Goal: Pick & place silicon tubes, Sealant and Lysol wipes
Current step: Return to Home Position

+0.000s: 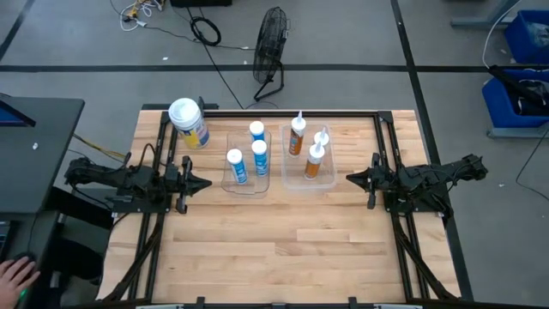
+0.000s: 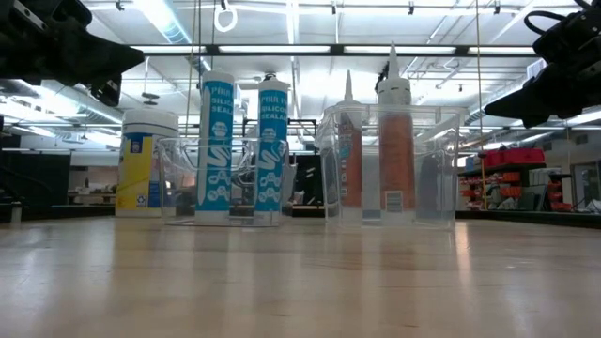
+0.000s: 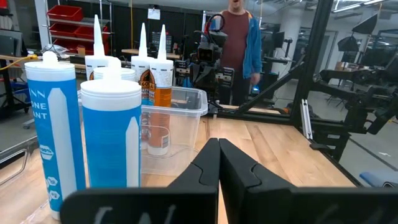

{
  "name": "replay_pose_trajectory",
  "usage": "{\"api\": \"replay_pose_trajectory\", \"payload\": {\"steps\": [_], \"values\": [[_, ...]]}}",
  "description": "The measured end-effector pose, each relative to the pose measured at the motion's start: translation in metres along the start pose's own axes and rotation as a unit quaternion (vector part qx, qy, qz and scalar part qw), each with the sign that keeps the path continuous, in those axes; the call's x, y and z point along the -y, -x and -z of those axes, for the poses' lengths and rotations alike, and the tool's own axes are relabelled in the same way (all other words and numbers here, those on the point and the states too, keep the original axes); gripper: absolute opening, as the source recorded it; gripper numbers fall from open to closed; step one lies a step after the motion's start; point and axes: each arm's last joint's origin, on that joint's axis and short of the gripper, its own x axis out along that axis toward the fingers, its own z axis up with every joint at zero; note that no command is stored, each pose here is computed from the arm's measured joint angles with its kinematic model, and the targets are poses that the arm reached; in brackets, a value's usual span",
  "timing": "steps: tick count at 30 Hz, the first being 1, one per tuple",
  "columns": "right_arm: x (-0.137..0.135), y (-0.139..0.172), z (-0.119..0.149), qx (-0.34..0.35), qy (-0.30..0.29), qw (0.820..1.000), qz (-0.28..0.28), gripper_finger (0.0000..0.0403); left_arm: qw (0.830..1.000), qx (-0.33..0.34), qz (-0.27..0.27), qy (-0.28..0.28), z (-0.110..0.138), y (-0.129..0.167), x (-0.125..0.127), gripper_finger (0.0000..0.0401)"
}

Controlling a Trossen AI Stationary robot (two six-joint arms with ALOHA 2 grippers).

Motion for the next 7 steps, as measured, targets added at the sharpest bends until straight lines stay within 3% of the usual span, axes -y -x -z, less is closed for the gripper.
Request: {"api": "replay_pose_trajectory", "payload": {"steps": [7], "values": [[0.0,0.0,0.0,0.0,0.0,1.0,0.0,0.0028,1.0,0.0,0.0,0.0,0.0,0.0,0.0,0.0003]]}}
